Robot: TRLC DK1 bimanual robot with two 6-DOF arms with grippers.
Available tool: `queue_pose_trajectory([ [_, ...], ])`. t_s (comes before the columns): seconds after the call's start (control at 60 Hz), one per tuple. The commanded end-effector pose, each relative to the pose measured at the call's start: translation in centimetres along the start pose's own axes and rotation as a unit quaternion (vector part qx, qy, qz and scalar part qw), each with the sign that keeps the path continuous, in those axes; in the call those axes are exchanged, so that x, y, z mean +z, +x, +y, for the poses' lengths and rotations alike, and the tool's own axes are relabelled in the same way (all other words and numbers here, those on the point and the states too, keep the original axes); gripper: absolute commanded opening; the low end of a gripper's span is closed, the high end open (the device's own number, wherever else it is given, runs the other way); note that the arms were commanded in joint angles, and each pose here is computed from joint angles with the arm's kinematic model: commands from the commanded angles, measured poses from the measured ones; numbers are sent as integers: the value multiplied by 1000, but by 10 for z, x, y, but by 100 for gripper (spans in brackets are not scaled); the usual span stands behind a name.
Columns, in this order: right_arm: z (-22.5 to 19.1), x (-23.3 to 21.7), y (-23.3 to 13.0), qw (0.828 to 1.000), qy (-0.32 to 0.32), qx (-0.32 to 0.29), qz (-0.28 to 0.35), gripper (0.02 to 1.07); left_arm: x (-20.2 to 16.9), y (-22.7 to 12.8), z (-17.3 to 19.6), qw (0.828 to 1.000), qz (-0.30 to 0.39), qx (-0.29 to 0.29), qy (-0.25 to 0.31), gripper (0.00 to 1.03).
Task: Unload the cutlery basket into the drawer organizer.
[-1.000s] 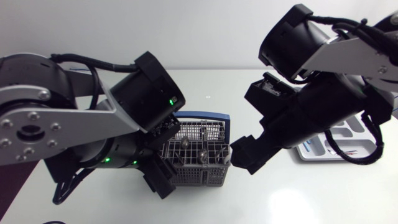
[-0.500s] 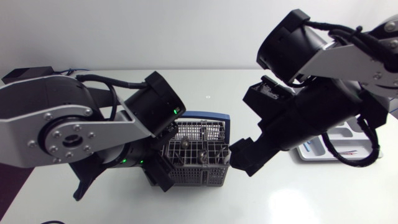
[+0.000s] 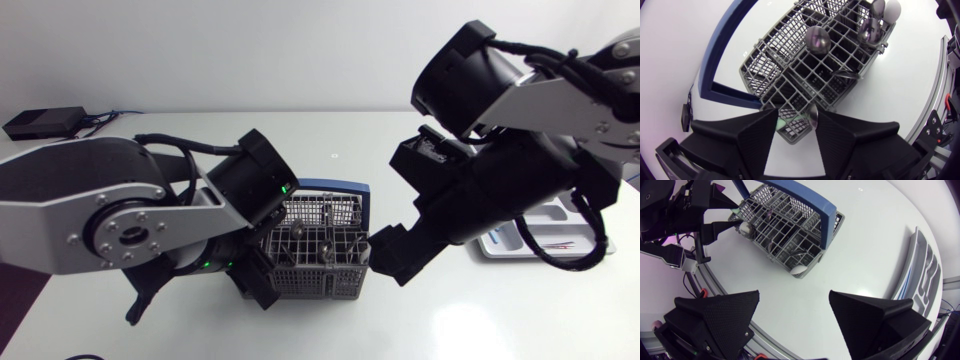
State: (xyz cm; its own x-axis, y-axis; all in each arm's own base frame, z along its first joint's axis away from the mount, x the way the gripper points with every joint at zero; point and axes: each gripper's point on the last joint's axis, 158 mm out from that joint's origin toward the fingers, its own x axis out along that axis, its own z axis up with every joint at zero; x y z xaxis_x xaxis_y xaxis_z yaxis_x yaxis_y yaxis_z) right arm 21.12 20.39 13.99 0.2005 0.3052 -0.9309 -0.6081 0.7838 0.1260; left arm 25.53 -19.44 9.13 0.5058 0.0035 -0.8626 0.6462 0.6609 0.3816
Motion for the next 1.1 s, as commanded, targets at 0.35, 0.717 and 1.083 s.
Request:
queue_pose_trajectory([
  [0.35,0,-10,6,1000,1,-2,11,102,-6,7,-2,1000,7,4,11,33],
  [0.717,0,-11,7,1000,0,-3,12,102,-1,4,-3,1000,-7,0,9,29],
  [1.083,0,-11,7,1000,-3,-5,11,102,-4,7,-7,1000,-4,-9,13,6],
])
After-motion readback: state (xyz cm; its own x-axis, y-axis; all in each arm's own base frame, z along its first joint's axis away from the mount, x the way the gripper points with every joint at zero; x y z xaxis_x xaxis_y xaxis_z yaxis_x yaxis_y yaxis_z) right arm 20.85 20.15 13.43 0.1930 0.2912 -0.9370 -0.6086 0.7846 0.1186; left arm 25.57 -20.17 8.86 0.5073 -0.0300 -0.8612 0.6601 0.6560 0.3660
